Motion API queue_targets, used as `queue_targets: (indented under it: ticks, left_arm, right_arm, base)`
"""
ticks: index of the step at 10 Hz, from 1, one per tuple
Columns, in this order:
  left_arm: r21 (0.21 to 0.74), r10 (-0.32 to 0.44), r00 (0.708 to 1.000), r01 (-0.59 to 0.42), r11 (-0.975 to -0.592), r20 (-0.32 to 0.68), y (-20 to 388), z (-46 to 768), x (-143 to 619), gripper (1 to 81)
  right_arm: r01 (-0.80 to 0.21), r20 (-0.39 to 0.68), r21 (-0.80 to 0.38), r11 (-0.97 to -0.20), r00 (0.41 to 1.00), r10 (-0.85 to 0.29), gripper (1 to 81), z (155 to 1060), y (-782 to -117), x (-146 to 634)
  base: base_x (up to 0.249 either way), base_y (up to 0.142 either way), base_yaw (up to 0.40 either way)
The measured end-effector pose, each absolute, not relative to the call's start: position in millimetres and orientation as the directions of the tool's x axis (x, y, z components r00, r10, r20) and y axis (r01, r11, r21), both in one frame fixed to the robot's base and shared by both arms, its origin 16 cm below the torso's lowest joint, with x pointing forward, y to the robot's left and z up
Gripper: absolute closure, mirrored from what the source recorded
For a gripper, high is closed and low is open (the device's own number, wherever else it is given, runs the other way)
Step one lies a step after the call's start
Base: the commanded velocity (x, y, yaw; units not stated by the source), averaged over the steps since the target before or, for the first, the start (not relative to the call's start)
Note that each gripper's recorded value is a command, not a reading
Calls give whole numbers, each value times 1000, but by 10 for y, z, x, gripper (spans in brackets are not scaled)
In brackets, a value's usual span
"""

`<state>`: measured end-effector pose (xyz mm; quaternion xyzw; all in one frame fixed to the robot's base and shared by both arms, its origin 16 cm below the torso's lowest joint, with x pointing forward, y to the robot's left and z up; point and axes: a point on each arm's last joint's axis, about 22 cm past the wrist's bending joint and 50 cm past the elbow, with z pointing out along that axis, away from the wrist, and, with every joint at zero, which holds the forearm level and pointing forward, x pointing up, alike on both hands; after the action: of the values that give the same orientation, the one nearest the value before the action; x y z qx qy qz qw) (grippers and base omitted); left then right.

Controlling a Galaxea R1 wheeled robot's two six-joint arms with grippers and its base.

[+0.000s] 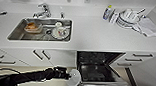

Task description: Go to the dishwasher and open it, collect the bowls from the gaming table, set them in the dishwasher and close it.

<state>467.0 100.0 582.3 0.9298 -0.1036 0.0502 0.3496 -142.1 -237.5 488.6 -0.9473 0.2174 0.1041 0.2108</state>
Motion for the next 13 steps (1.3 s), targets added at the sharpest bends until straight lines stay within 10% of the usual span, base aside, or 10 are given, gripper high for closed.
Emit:
queue_targets:
  ticks: [13]
  left_arm:
    - [713,-196,952,-305,-631,234,-829,6056,5058,811]
  right_arm:
    - [-467,-296,-383,-797,879,-373,811,4914,-2109,-1416]
  base:
    - [0,0,0]
